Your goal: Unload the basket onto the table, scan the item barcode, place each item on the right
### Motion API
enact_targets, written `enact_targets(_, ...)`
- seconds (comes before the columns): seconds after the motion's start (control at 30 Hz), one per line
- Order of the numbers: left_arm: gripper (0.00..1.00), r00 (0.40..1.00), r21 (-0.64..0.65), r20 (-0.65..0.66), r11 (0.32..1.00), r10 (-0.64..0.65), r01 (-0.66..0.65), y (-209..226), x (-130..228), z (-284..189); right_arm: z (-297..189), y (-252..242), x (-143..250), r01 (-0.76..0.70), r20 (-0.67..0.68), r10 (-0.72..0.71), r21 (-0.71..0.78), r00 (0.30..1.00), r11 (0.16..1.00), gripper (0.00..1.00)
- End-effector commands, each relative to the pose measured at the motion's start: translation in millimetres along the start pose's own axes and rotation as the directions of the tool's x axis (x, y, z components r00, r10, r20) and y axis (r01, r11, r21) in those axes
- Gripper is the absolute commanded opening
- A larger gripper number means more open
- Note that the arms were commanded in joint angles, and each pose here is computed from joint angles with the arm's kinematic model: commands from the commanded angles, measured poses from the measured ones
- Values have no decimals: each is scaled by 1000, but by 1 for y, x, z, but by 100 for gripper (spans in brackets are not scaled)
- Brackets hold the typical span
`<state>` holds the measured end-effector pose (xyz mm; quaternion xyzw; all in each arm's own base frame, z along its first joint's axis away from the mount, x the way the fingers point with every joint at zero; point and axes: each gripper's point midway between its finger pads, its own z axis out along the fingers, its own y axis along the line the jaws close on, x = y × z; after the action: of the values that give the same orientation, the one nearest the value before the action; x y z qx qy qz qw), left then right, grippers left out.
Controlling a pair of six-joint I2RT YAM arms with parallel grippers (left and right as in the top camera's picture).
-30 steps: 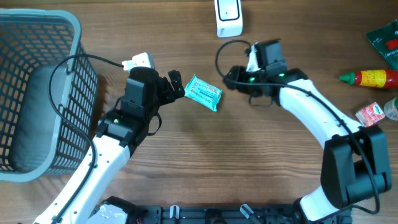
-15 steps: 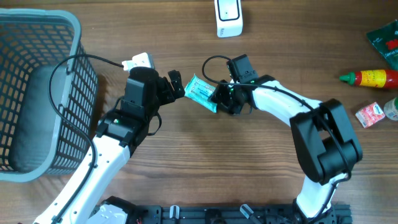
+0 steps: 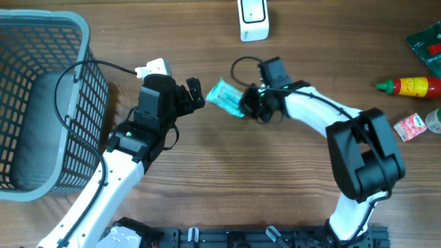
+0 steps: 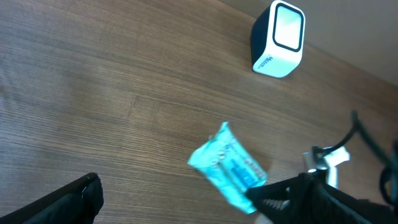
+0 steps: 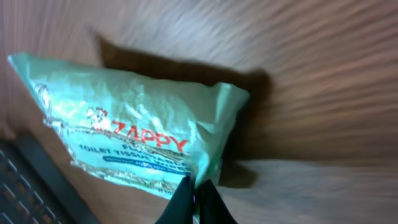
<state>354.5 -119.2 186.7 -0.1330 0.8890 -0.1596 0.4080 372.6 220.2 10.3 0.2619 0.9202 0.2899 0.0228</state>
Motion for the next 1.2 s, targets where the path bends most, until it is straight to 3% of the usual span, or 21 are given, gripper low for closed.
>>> enact_targets(0.0, 100, 1000, -1, 14, 1000, 22, -22, -2, -4, -1, -25, -33, -46, -19, 104, 13, 56, 995, 998, 4)
enact_targets(0.23, 100, 1000, -1, 14, 1000, 22, -22, -2, -4, -1, -71, -36, -59, 138, 146, -146, 65, 979, 988, 9)
enact_targets(0.3, 100, 1000, -1, 14, 1000, 22, -22, -2, -4, -1, -84, -27, -56, 179, 160, -185, 56, 970, 982, 19)
enact_targets(0.4, 100, 1000, -1, 14, 1000, 22, -22, -2, -4, -1, -109, -9, -50, 265, 202, -266, 34, 943, 964, 45)
enact_targets(0.47, 100, 1000, -1, 14, 1000, 21, -21, -2, -4, -1, -125, 4, -47, 339, 241, -334, 20, 911, 940, 56)
enact_targets(0.57, 100, 1000, -1, 14, 1000, 21, -21, -2, -4, -1, -136, 20, -44, 497, 288, -490, 55, 823, 866, 62)
enact_targets(0.63, 100, 1000, -1, 14, 1000, 22, -22, -2, -4, -1, -132, 26, -44, 612, 299, -623, 143, 722, 778, 64)
enact_targets(0.73, 100, 1000, -1, 14, 1000, 21, -21, -2, -4, -1, -114, 26, -52, 685, 285, -753, 312, 593, 658, 77)
enact_targets(0.9, 100, 1000, -1, 14, 1000, 22, -22, -2, -4, -1, -71, 17, -55, 751, 161, -880, 467, 446, 466, 78)
enact_targets(1.17, 100, 1000, -1, 14, 1000, 22, -22, -2, -4, -1, -39, -13, -72, 704, 83, -887, 576, 455, 415, 67)
